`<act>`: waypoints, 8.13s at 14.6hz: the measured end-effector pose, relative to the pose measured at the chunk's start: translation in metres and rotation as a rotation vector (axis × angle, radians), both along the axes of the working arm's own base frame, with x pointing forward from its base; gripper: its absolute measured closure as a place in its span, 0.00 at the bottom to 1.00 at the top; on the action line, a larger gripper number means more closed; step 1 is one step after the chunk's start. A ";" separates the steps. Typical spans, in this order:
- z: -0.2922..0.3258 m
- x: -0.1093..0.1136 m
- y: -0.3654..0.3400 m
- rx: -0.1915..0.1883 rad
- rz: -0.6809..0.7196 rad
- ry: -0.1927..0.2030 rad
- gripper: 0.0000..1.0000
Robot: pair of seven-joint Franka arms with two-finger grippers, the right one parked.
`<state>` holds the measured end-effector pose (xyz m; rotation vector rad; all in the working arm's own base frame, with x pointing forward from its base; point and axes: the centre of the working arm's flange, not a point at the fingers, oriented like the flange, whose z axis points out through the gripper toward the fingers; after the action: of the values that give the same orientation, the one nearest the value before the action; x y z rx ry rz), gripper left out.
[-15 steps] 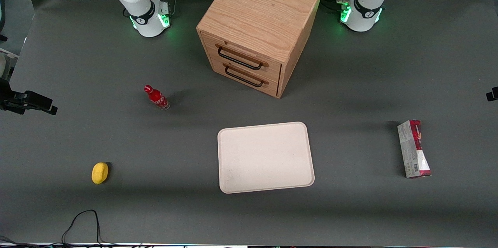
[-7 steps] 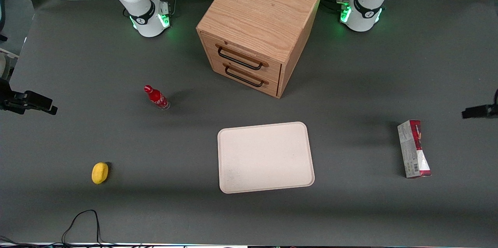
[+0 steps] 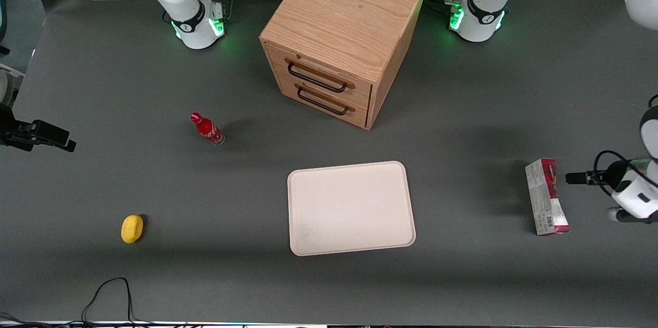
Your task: Place red cookie box on tray
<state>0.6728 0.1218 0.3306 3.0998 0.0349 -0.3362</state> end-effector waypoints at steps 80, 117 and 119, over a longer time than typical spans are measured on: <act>-0.077 -0.006 -0.469 0.030 0.043 -0.142 0.52; 0.254 -0.141 -0.077 0.074 0.093 -0.112 0.00; 0.252 -0.138 -0.076 0.078 0.095 -0.108 0.00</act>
<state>0.5348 0.0454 0.5823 3.1735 0.1970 -0.1687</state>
